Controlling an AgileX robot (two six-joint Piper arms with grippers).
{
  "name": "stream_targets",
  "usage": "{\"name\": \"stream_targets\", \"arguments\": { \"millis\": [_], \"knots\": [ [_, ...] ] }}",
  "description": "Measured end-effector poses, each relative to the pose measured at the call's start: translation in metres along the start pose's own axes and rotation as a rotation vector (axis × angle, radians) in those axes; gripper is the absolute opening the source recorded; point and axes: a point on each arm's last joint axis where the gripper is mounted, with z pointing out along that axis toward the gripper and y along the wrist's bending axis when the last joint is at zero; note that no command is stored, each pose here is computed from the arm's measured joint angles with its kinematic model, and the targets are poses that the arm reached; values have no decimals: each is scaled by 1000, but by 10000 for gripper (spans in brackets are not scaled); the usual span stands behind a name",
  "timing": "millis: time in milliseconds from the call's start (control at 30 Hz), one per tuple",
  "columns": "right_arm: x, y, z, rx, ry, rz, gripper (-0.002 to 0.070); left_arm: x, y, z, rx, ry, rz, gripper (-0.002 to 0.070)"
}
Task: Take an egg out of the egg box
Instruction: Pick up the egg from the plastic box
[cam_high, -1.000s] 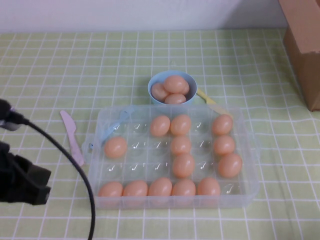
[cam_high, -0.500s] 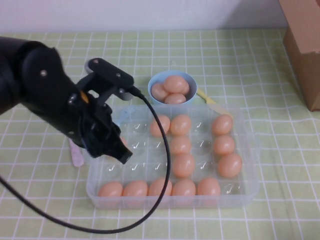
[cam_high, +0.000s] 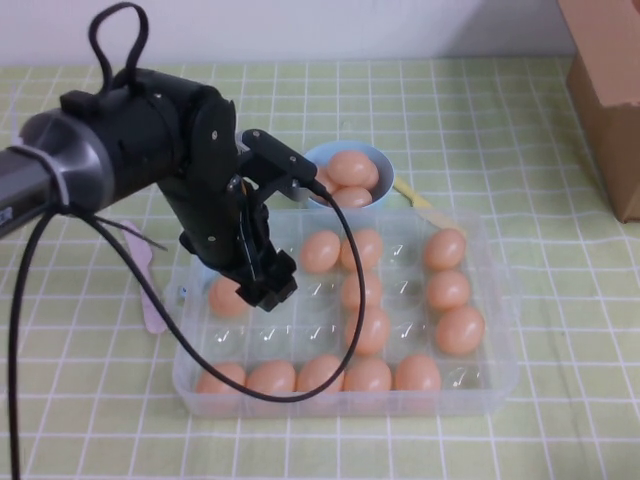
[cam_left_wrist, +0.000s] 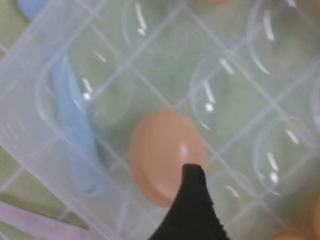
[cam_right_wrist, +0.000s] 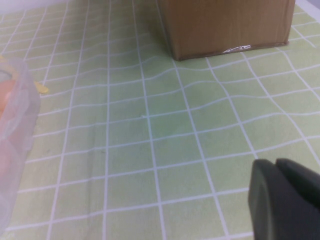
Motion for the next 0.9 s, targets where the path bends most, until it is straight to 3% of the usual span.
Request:
{"name": "stream_targets", "arguments": {
  "millis": [300, 600, 900],
  "knots": [
    [0, 0, 0, 0, 0, 0, -19, -6, 24, 28, -52, 21, -15, 503],
    [0, 0, 0, 0, 0, 0, -19, -6, 26, 42, -48, 40, -19, 501],
    [0, 0, 0, 0, 0, 0, -19, -5, 27, 54, -34, 76, -26, 397]
  ]
}}
